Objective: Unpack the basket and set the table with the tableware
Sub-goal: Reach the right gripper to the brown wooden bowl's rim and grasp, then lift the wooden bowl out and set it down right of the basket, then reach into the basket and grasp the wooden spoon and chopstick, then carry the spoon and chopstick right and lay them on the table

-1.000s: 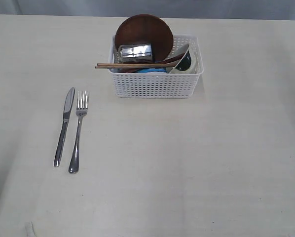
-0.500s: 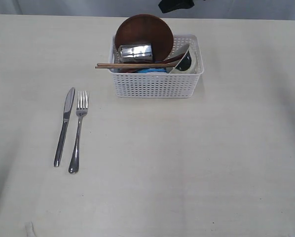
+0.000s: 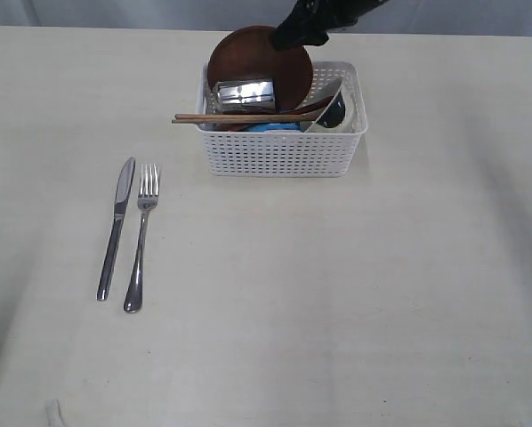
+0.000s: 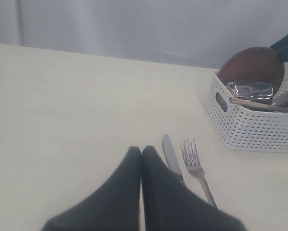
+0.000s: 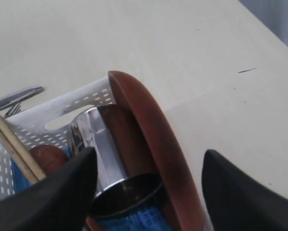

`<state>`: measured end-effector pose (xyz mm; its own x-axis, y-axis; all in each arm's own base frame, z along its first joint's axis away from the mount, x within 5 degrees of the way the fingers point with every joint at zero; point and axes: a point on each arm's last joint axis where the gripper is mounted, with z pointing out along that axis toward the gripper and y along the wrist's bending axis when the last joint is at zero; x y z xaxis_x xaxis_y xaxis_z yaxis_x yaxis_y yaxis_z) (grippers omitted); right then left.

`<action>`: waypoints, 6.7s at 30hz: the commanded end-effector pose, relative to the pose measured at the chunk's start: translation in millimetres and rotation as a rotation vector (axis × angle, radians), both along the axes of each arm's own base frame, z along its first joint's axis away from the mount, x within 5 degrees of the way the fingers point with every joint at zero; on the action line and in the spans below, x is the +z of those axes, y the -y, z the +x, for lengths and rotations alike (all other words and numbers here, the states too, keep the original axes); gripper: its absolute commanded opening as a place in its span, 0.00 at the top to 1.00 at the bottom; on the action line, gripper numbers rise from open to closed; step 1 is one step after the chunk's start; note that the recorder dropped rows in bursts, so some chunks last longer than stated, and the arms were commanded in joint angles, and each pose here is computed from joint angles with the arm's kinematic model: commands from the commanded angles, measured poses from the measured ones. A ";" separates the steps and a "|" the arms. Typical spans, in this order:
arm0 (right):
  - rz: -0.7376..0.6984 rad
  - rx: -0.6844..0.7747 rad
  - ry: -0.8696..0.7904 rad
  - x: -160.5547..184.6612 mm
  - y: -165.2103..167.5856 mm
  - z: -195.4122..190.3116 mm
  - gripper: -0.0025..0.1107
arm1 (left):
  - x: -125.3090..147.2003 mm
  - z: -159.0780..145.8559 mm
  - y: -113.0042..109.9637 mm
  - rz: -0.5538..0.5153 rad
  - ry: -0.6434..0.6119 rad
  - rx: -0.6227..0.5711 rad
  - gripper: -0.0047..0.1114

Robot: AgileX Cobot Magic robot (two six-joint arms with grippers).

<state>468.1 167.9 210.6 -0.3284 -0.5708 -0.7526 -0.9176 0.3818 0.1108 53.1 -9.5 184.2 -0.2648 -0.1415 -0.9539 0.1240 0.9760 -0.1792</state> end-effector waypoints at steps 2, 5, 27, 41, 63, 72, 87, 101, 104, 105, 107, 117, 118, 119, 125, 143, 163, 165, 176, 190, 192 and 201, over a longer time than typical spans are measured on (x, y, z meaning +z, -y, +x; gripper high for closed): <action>0.005 0.016 0.004 -12.0 -5.4 1.9 0.45 | 0.2 0.1 0.0 -0.005 0.011 0.001 0.96; 0.000 0.002 0.008 -17.5 -5.2 4.5 0.51 | 0.2 0.1 0.0 -0.005 0.011 0.001 0.96; 0.045 0.014 0.091 13.4 -8.9 11.9 0.98 | 0.2 0.1 0.0 -0.005 0.011 0.001 0.96; 0.020 -0.181 0.123 85.2 28.8 20.3 0.98 | 0.2 0.1 0.0 -0.005 0.011 0.001 0.96; 0.015 -0.991 -0.640 -16.6 223.0 -10.2 0.98 | 0.2 0.1 0.0 -0.005 0.011 0.001 0.96; 0.218 -1.121 -0.674 -55.3 252.1 -18.7 0.98 | 0.2 0.1 0.0 -0.005 0.011 0.001 0.96; 0.290 -1.198 -0.681 -101.3 264.6 -0.8 0.79 | 0.2 0.1 0.0 -0.005 0.011 0.001 0.96; 0.573 -0.610 -0.389 67.9 212.7 15.1 0.57 | 0.2 0.1 0.0 -0.005 0.011 0.001 0.96; 0.390 -0.421 -0.271 99.0 134.5 11.5 0.57 | 0.2 0.1 0.1 -0.007 0.011 0.001 0.96; 0.324 -0.357 -0.249 102.1 104.4 8.6 0.57 | 0.2 0.1 0.1 -0.007 0.011 0.001 0.96; 0.115 -0.230 -0.173 101.8 44.6 -3.4 0.57 | 0.2 0.1 0.1 -0.007 0.011 0.001 0.96; -0.379 -0.079 -0.034 82.0 -74.9 -54.0 0.49 | 0.2 0.1 0.1 -0.007 0.011 0.001 0.96; -0.380 -0.081 -0.037 80.8 -75.0 -53.6 0.46 | 0.2 0.1 0.1 -0.007 0.011 0.001 0.96; -0.380 -0.085 -0.042 80.0 -75.2 -53.4 0.45 | 0.2 0.1 0.1 -0.007 0.011 0.001 0.96; -0.423 -0.072 -0.098 56.0 -74.5 -53.3 0.45 | 0.2 0.1 0.1 -0.006 0.011 0.001 0.96; -0.500 -0.031 -0.184 3.9 -75.6 -46.4 0.36 | 0.2 0.1 0.1 -0.006 0.011 0.001 0.96; -0.634 0.007 -0.264 -50.1 -68.2 -47.4 0.43 | 0.2 0.1 0.1 -0.006 0.011 0.001 0.96; -0.632 0.003 -0.248 -46.8 -68.5 -45.8 0.55 | 0.2 0.1 0.1 -0.006 0.011 0.001 0.96; -0.573 -0.028 -0.140 -8.8 -72.9 -36.9 0.98 | 0.2 0.1 0.1 -0.006 0.011 0.001 0.96; -0.490 -0.092 -0.026 57.7 -65.0 -47.9 0.98 | 0.2 0.1 0.1 -0.006 0.011 0.001 0.96; -0.467 -0.131 -0.016 72.8 -57.8 -49.5 0.98 | 0.2 0.1 0.1 -0.006 0.011 0.001 0.96; -0.367 -0.518 -0.116 123.7 46.6 -41.4 0.98 | 0.2 0.1 0.1 -0.006 0.011 0.001 0.96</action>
<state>424.9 161.6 325.5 -0.6008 -0.6352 -0.4853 -0.7057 0.7066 -0.0512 53.1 -9.5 184.2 -0.2648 -0.1415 -0.9539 0.1240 0.9760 -0.1792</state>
